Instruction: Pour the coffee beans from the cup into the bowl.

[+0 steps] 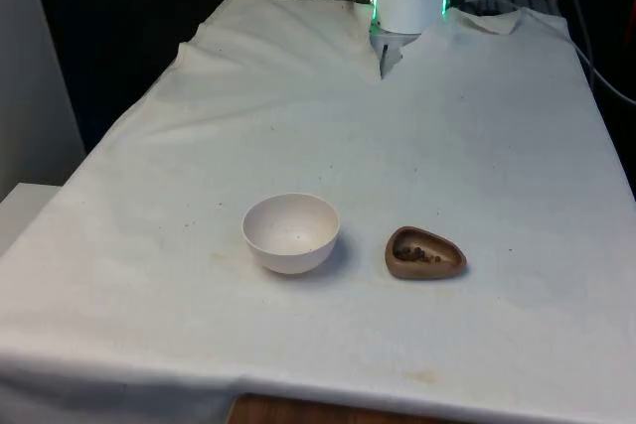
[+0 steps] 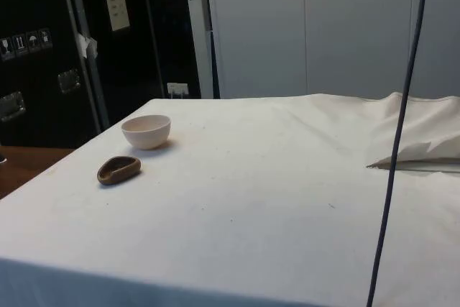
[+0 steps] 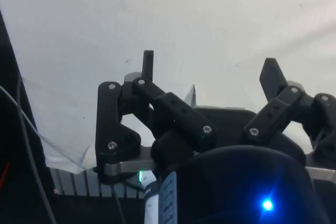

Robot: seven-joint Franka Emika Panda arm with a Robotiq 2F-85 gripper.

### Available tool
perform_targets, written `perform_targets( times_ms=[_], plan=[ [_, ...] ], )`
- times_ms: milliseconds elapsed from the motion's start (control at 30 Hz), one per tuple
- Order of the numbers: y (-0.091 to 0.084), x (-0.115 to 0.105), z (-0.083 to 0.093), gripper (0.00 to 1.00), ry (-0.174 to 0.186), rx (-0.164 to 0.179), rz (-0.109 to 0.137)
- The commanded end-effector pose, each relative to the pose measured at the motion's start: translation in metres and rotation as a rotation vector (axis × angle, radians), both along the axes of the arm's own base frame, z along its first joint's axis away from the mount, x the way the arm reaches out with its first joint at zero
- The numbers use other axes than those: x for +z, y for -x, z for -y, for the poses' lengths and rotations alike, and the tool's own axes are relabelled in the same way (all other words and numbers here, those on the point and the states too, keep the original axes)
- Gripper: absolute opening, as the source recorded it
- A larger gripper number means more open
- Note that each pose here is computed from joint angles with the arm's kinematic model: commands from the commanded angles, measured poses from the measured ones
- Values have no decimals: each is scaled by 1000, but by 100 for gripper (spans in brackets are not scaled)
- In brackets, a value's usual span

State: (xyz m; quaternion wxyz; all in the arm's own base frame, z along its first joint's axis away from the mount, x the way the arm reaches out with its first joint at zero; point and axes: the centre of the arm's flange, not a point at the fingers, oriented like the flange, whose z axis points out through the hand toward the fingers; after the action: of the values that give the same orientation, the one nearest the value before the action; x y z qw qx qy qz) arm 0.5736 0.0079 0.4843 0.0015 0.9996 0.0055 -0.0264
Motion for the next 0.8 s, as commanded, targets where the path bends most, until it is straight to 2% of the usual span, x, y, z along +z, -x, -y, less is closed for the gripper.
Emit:
perform_targets(
  times_ms=[0,200,300,333,367,567,600,633,767],
  plan=[
    [-3,-1,-2,100,-4,-2,3],
    [-14,-2,-12,100,-14,2,22],
    [-21,-3,-17,100,-21,3,39],
    [-19,-3,-16,100,-13,8,34],
    [-23,-4,-19,100,-24,4,44],
    [-27,-11,-27,100,-34,9,78],
    [-28,-12,-25,100,-28,13,63],
    [-27,-12,-29,100,-36,12,83],
    [-24,-15,-33,100,-41,16,108]
  ],
)
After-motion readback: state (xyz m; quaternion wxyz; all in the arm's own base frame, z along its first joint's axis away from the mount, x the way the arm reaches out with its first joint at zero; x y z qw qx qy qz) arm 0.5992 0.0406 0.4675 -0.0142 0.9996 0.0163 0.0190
